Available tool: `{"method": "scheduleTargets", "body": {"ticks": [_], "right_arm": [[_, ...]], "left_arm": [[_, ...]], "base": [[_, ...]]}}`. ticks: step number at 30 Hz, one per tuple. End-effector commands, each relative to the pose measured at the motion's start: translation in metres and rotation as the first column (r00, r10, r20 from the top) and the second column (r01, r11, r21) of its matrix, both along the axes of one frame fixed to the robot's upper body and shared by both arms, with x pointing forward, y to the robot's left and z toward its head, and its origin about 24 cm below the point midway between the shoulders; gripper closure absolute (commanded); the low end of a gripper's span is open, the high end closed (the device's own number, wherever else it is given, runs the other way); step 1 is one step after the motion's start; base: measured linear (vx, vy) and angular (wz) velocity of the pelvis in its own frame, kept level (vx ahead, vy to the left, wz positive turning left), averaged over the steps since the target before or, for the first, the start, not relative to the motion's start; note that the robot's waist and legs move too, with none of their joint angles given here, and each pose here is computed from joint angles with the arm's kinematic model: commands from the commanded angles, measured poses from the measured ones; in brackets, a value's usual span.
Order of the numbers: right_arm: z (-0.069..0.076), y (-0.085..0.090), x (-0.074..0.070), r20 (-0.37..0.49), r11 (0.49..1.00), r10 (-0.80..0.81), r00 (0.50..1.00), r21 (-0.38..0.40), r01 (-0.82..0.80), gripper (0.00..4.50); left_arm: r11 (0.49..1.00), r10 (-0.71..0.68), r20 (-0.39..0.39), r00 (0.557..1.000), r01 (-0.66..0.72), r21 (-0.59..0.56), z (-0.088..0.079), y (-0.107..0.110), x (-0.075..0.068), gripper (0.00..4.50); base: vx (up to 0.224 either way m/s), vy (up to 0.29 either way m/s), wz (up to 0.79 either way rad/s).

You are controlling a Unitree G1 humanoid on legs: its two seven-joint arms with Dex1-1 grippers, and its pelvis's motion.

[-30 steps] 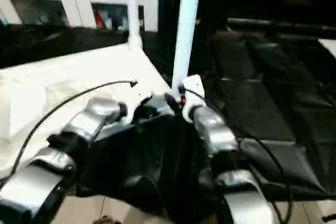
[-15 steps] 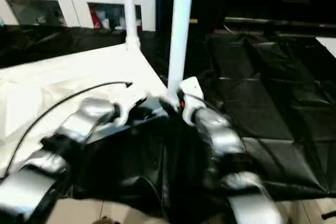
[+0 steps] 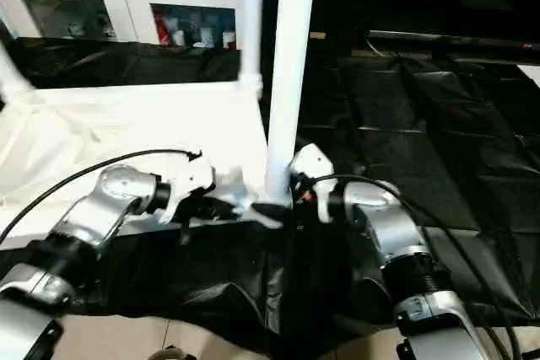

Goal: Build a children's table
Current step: Rotate leg to tighten

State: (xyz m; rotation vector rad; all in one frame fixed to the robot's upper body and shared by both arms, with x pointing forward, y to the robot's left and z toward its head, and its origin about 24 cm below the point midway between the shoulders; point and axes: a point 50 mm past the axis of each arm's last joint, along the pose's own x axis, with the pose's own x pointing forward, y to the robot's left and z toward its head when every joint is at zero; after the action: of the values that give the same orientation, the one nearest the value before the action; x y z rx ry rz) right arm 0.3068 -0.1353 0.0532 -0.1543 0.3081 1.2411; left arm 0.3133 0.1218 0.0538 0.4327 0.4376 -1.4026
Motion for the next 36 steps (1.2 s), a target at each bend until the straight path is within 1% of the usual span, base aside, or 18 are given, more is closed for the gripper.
{"method": "scheduleTargets", "body": {"ticks": [1, 3, 4, 11, 14, 16, 17, 19, 20, 21, 22, 25, 27, 29, 30, 32, 34, 36], "right_arm": [[-0.001, 0.006, -0.005, -0.022, 0.998, 0.058, 0.998, 0.006, -0.058, 1.07], [-0.003, 0.007, -0.006, -0.029, 0.998, 0.063, 0.998, 0.001, -0.063, 1.12], [-0.003, 0.007, -0.006, -0.030, 0.998, 0.064, 0.997, -0.001, -0.064, 1.40], [-0.012, 0.013, -0.010, -0.061, 1.000, 0.016, 0.998, -0.006, -0.016, 1.81], [-0.018, 0.015, -0.004, -0.058, 0.995, -0.103, 0.993, -0.012, 0.103, 1.87], [-0.022, 0.017, 0.003, -0.051, 0.976, -0.218, 0.975, -0.023, 0.217, 1.89], [-0.025, 0.018, 0.008, -0.054, 0.952, -0.305, 0.951, -0.029, 0.304, 1.89], [-0.028, 0.020, 0.013, -0.061, 0.920, -0.391, 0.918, -0.034, 0.389, 1.89], [-0.030, 0.024, 0.017, -0.069, 0.880, -0.476, 0.877, -0.036, 0.474, 1.89], [-0.031, 0.025, 0.018, -0.070, 0.872, -0.490, 0.869, -0.037, 0.488, 1.89], [-0.032, 0.030, 0.023, -0.093, 0.814, -0.580, 0.809, -0.032, 0.580, 1.89], [-0.033, 0.037, 0.029, -0.116, 0.738, -0.673, 0.730, -0.041, 0.673, 1.89], [-0.033, 0.041, 0.032, -0.120, 0.712, -0.701, 0.704, -0.044, 0.701, 1.89], [-0.028, 0.052, 0.035, -0.068, 0.733, -0.680, 0.730, -0.028, 0.680, 1.89], [-0.028, 0.053, 0.035, -0.065, 0.735, -0.678, 0.732, -0.027, 0.678, 1.89], [-0.023, 0.061, 0.036, -0.046, 0.756, -0.654, 0.756, 0.004, 0.654, 1.19], [-0.020, 0.063, 0.037, -0.048, 0.764, -0.643, 0.765, 0.029, 0.644, 1.17], [-0.015, 0.059, 0.039, -0.034, 0.777, -0.627, 0.778, 0.050, 0.628, 1.10]], "left_arm": [[0.998, -0.034, 0.033, 0.999, 0.036, -0.054, 0.008, -0.008, -0.001, 4.50], [0.998, -0.033, 0.032, 0.999, 0.034, -0.051, 0.008, -0.007, -0.001, 4.50], [0.998, -0.032, 0.032, 0.999, 0.034, -0.050, 0.008, -0.007, -0.002, 4.50], [0.998, 0.033, 0.051, 0.998, -0.031, -0.056, 0.008, -0.009, 0.004, 4.50], [0.993, 0.102, 0.062, 0.993, -0.099, -0.061, 0.009, -0.013, 0.010, 4.50], [0.986, 0.153, 0.069, 0.986, -0.148, -0.077, 0.011, -0.017, 0.016, 4.50], [0.979, 0.191, 0.075, 0.979, -0.184, -0.091, 0.013, -0.021, 0.020, 4.50], [0.969, 0.230, 0.080, 0.970, -0.222, -0.105, 0.015, -0.026, 0.024, 4.50], [0.955, 0.284, 0.088, 0.955, -0.274, -0.109, 0.017, -0.033, 0.030, 4.50], [0.952, 0.295, 0.090, 0.951, -0.285, -0.109, 0.017, -0.034, 0.031, 4.50], [0.932, 0.355, 0.094, 0.930, -0.344, -0.119, 0.020, -0.041, 0.037, 4.50], [0.893, 0.443, 0.101, 0.891, -0.429, -0.137, 0.024, -0.049, 0.046, 4.50], [0.876, 0.477, 0.108, 0.872, -0.460, -0.148, 0.026, -0.053, 0.049, 4.50], [0.879, 0.471, 0.134, 0.872, -0.450, -0.158, 0.028, -0.059, 0.050, 4.50], [0.879, 0.470, 0.135, 0.872, -0.450, -0.159, 0.028, -0.060, 0.050, 4.50], [0.888, 0.449, 0.133, 0.884, -0.426, -0.172, 0.029, -0.064, 0.048, 4.50], [0.901, 0.420, 0.128, 0.899, -0.396, -0.176, 0.028, -0.065, 0.045, 4.50], [0.914, 0.390, 0.142, 0.910, -0.364, -0.177, 0.026, -0.063, 0.042, 4.50]], "base": [[0.000, 0.000, 0.00], [0.000, 0.000, 0.00], [0.000, 0.000, 0.00], [0.000, 0.000, 0.00], [0.000, 0.000, 0.00], [0.000, 0.000, 0.00], [0.000, 0.000, 0.00], [0.000, 0.000, 0.00], [0.000, 0.000, 0.00], [0.000, 0.000, 0.00], [0.000, 0.000, 0.00], [0.000, 0.000, 0.00], [0.000, 0.000, 0.00], [0.000, 0.000, 0.00], [0.000, 0.000, 0.00], [0.000, 0.000, 0.00], [0.000, 0.000, 0.00], [0.000, 0.000, 0.00]]}}
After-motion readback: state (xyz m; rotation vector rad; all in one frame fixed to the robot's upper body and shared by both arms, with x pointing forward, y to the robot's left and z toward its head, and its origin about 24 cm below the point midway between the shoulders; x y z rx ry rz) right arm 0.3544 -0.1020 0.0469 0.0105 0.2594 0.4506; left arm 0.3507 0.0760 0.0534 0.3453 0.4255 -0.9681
